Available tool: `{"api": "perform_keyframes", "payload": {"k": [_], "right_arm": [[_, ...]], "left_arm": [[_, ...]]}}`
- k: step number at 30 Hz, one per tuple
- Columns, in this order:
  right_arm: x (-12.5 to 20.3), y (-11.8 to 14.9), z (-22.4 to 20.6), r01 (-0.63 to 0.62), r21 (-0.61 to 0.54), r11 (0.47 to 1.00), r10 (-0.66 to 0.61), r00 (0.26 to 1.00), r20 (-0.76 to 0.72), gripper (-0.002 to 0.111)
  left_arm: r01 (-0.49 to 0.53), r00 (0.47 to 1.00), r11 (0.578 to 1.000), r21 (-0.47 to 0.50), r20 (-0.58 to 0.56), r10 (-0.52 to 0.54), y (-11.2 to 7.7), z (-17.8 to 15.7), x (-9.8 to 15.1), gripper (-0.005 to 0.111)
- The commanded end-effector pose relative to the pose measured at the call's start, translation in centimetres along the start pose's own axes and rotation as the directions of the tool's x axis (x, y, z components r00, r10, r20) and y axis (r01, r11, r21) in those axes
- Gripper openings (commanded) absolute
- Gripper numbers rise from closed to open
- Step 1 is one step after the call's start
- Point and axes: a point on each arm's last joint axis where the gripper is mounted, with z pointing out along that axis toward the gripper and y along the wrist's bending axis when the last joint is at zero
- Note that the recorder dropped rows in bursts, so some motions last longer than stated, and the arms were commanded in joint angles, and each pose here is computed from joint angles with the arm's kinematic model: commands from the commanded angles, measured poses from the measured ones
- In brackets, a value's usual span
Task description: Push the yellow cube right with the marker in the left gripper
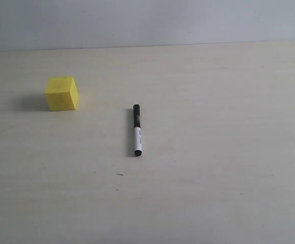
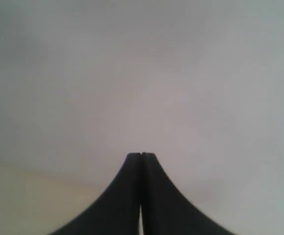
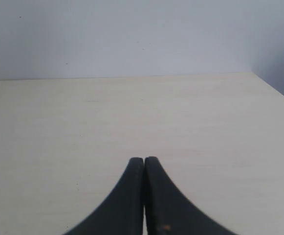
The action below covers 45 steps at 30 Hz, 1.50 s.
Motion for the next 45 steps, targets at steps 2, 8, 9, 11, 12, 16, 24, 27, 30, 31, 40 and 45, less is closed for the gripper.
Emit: {"api": "perform_keyframes", "payload": {"k": [2, 8, 9, 11, 12, 16, 24, 27, 30, 31, 40, 45], "right_arm": [[0.0, 0.0, 0.0, -0.005, 0.005, 1.000, 0.005, 1.000, 0.008, 0.000], [0.0, 0.0, 0.0, -0.005, 0.005, 1.000, 0.005, 1.000, 0.008, 0.000], [0.0, 0.0, 0.0, -0.005, 0.005, 1.000, 0.005, 1.000, 0.008, 0.000], [0.0, 0.0, 0.0, -0.005, 0.005, 1.000, 0.005, 1.000, 0.008, 0.000], [0.0, 0.0, 0.0, -0.005, 0.005, 1.000, 0.005, 1.000, 0.008, 0.000], [0.0, 0.0, 0.0, -0.005, 0.005, 1.000, 0.005, 1.000, 0.008, 0.000], [-0.1, 0.0, 0.0, -0.005, 0.007, 1.000, 0.005, 1.000, 0.027, 0.000], [-0.1, 0.0, 0.0, -0.005, 0.007, 1.000, 0.005, 1.000, 0.027, 0.000], [-0.1, 0.0, 0.0, -0.005, 0.007, 1.000, 0.005, 1.000, 0.027, 0.000], [-0.1, 0.0, 0.0, -0.005, 0.007, 1.000, 0.005, 1.000, 0.027, 0.000], [-0.1, 0.0, 0.0, -0.005, 0.007, 1.000, 0.005, 1.000, 0.027, 0.000], [-0.1, 0.0, 0.0, -0.005, 0.007, 1.000, 0.005, 1.000, 0.027, 0.000]], "left_arm": [[-0.183, 0.677, 0.969, -0.167, -0.736, 0.001, 2.1, 9.0, 5.7, 0.000], [-0.188, 0.346, 0.982, -0.007, -0.936, 0.059, -1.1, 13.5, 11.7, 0.000], [-0.186, 0.345, 0.982, 0.028, -0.934, 0.093, -2.2, 13.8, 12.3, 0.000], [-0.177, 0.335, 0.979, 0.105, -0.928, 0.160, -5.1, 14.3, 14.0, 0.000], [-0.172, 0.327, 0.977, 0.126, -0.928, 0.178, -6.3, 14.4, 14.7, 0.000], [-0.161, 0.277, 0.962, 0.219, -0.926, 0.257, -11.4, 15.0, 17.6, 0.000], [-0.262, 0.169, 0.932, 0.250, -0.939, 0.300, -16.4, 17.2, 22.7, 0.000], [-0.334, 0.131, 0.918, 0.212, -0.954, 0.268, -16.7, 18.2, 25.2, 0.000], [-0.349, 0.111, 0.913, 0.209, -0.959, 0.262, -16.8, 19.0, 27.3, 0.000], [-0.350, 0.109, 0.913, 0.211, -0.959, 0.263, -16.8, 19.2, 27.9, 0.000], [-0.371, 0.060, 0.910, 0.186, -0.973, 0.223, -15.7, 19.9, 31.3, 0.034], [-0.373, 0.081, 0.918, 0.137, -0.980, 0.179, -15.5, 20.1, 31.9, 0.043]]}}
